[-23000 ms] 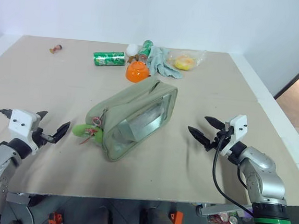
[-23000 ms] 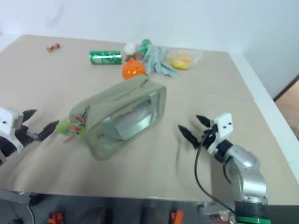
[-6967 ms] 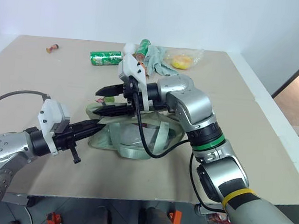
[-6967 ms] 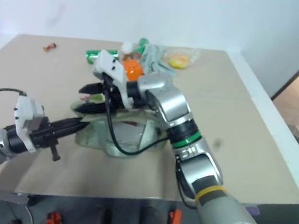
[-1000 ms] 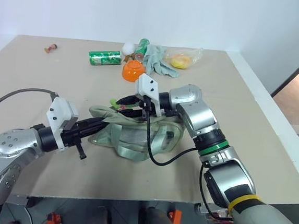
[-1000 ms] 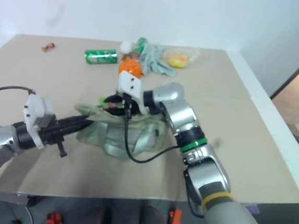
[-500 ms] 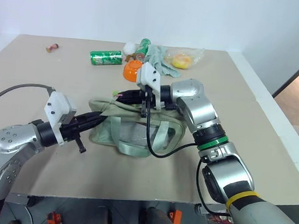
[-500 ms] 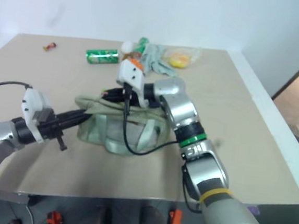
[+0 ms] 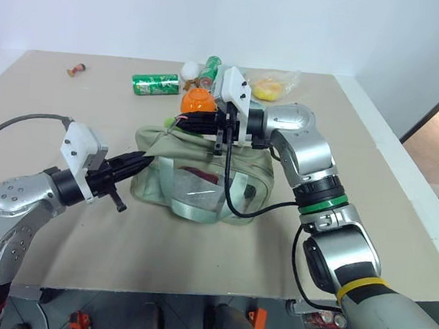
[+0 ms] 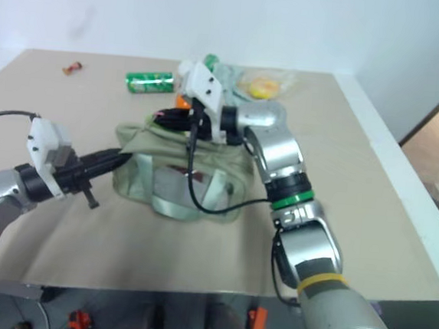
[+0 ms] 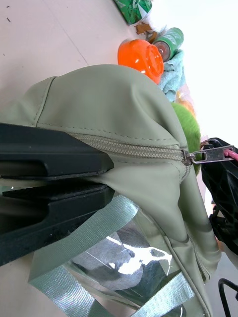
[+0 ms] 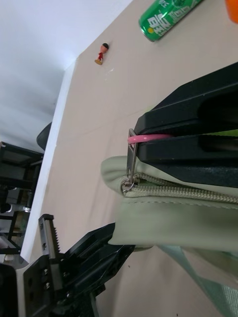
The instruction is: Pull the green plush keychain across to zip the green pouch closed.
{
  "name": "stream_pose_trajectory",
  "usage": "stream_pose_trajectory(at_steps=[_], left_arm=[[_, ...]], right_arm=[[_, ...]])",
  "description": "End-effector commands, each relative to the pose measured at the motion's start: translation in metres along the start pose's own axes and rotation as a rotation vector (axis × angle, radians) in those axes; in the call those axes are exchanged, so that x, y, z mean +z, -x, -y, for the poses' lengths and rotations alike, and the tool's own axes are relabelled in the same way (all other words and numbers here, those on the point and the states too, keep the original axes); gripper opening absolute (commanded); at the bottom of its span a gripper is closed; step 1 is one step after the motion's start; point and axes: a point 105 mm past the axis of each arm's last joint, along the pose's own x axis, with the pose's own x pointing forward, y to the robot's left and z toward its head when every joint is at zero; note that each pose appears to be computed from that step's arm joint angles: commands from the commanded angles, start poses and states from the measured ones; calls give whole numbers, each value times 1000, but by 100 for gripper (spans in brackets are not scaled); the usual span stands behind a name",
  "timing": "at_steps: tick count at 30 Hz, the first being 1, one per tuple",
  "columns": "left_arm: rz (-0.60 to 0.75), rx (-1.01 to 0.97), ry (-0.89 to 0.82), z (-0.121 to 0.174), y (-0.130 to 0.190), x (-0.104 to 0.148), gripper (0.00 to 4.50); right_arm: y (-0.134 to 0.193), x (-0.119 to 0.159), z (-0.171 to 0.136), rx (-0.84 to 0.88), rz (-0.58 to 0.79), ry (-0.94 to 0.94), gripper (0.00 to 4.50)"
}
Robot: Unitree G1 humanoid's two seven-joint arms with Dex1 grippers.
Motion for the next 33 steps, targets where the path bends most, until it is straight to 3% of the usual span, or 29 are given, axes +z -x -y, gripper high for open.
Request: stream_pose_trajectory(at_steps=[1,24,33], left_arm=[[-27,14,6,-2,2,-6,0],[-42,91,43,-17,0,-10,0],[-28,118,71,-20,0,-9,0]], right_arm=[[17,24,11,-72,67,63,3],[51,48,34,-290,129,115,3],[73,42,40,-365,90,104,3]])
